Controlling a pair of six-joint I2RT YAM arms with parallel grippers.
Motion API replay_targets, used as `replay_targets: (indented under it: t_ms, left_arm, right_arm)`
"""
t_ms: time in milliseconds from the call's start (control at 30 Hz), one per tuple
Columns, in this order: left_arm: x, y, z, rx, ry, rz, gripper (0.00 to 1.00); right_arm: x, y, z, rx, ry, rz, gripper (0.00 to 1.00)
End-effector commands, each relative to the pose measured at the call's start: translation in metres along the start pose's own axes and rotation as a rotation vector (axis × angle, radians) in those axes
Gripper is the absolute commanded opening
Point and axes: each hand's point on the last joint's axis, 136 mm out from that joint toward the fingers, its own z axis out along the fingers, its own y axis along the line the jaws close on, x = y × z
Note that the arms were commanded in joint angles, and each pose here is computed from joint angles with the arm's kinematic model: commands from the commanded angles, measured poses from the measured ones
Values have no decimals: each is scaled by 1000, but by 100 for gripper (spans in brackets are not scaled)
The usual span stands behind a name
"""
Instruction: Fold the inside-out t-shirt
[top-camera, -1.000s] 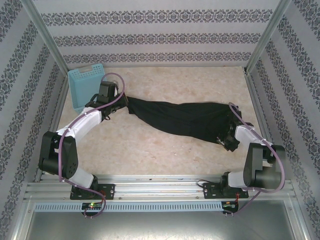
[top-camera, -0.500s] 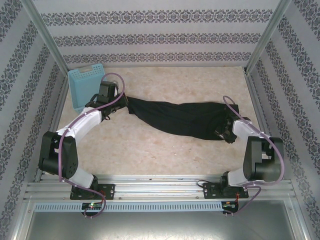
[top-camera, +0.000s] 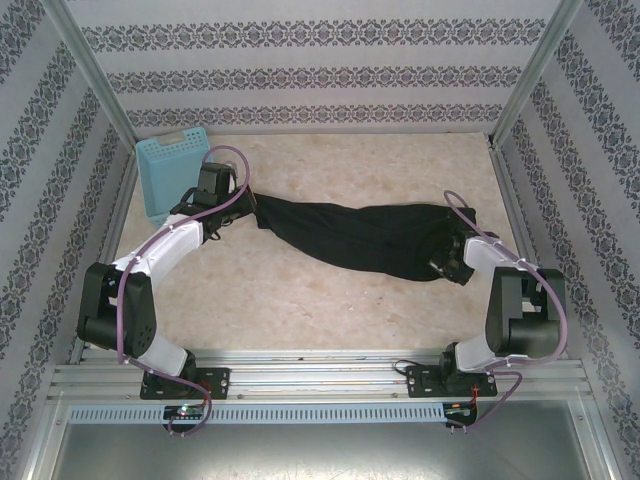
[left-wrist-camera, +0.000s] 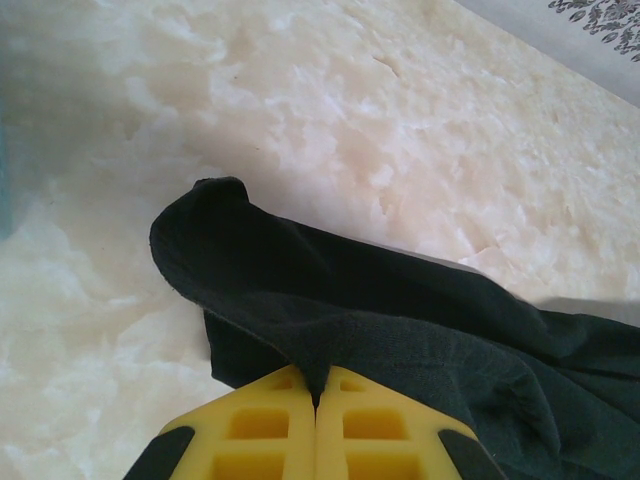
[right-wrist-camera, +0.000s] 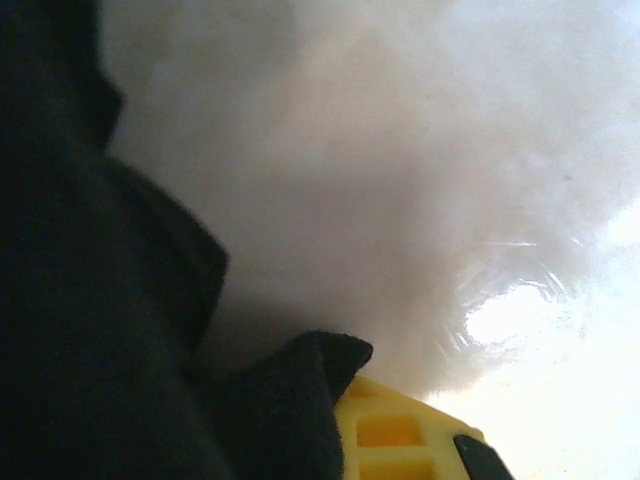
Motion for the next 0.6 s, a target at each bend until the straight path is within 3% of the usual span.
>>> replay_targets:
  t_ms: [0, 300, 567]
  left_arm:
    - [-13, -3, -5, 10, -15, 0, 0]
    - [-30, -33, -42, 147, -87, 46, 0]
    - [-33, -57, -106, 312, -262, 124, 0]
  right_arm:
    - [-17, 11, -48, -73, -85, 10, 0]
    - [-87, 1, -260, -308, -510, 105, 0]
    - [-106, -21, -351, -390, -703, 211, 0]
